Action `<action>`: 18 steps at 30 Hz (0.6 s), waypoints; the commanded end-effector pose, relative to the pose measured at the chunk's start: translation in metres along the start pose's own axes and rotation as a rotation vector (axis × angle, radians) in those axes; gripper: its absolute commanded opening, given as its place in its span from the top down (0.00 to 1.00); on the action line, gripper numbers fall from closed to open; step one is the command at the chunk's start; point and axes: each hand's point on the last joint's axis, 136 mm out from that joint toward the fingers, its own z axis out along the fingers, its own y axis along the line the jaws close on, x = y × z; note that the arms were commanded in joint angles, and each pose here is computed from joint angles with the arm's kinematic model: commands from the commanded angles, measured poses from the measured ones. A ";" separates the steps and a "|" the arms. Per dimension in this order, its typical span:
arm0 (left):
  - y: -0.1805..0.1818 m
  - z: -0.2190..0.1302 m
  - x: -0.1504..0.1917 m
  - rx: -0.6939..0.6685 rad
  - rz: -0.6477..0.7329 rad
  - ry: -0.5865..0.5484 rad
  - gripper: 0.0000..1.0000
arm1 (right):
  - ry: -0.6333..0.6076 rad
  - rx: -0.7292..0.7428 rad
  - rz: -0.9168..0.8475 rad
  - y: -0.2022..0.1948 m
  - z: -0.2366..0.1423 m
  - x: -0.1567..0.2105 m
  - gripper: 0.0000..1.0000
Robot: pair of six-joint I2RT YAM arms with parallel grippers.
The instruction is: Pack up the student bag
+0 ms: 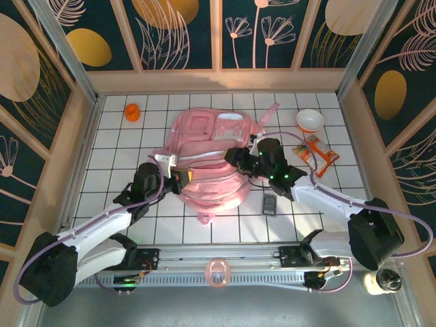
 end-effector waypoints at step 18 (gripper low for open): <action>0.047 -0.010 -0.016 -0.248 0.015 0.015 1.00 | 0.019 -0.093 -0.160 0.041 0.000 -0.012 1.00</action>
